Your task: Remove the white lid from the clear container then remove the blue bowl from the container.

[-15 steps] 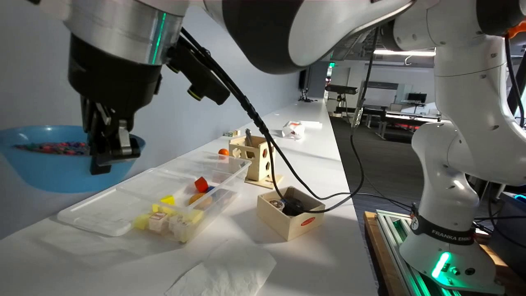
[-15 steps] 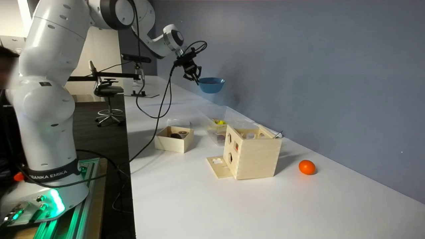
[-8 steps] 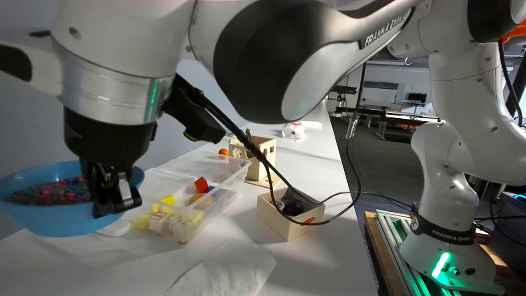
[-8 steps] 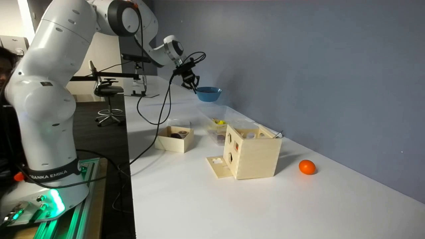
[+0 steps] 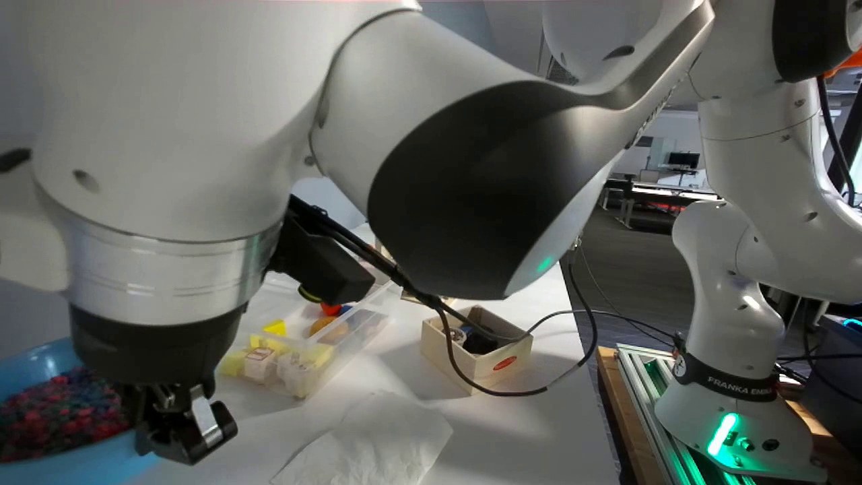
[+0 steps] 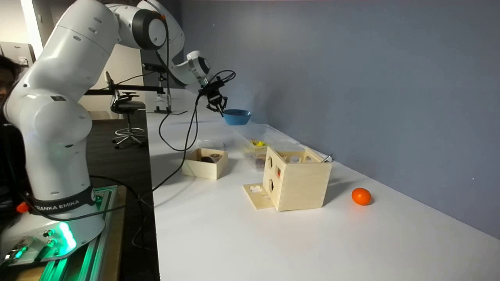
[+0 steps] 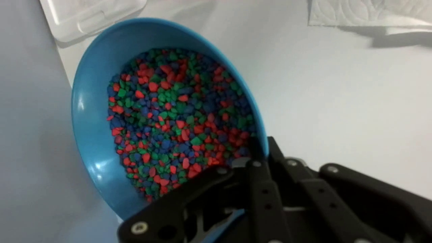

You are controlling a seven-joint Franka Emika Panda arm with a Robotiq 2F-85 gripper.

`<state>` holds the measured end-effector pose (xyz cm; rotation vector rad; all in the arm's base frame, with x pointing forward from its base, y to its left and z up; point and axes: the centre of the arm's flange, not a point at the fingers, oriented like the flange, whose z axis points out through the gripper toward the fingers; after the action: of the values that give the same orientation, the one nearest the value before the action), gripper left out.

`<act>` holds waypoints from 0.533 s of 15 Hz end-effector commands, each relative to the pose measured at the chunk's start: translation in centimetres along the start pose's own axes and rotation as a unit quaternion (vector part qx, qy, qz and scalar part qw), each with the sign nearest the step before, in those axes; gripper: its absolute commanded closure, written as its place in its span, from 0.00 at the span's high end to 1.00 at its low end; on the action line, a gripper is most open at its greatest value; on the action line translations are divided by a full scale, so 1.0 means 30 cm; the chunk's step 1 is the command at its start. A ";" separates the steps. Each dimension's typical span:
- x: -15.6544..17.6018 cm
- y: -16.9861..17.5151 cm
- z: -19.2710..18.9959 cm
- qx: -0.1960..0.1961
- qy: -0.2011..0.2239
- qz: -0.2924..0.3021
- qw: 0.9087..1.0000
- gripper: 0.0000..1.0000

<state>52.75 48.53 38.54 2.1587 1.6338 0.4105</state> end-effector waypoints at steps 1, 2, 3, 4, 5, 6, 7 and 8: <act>0.027 0.035 0.006 -0.016 0.011 -0.014 1.000 0.01; 0.033 0.033 0.029 -0.015 0.011 -0.011 1.000 0.01; 0.040 0.031 0.057 -0.008 0.012 -0.011 1.000 0.01; 0.047 0.029 0.075 -0.009 0.013 -0.010 1.000 0.01; 0.052 0.028 0.092 -0.009 0.016 -0.007 1.000 0.01; 0.054 0.029 0.110 -0.010 0.019 -0.003 1.000 0.01; 0.055 0.034 0.131 -0.011 0.024 0.004 1.000 0.01; 0.059 0.038 0.144 -0.011 0.027 0.008 1.000 0.01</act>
<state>54.45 48.58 33.89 2.1727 1.6598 0.3942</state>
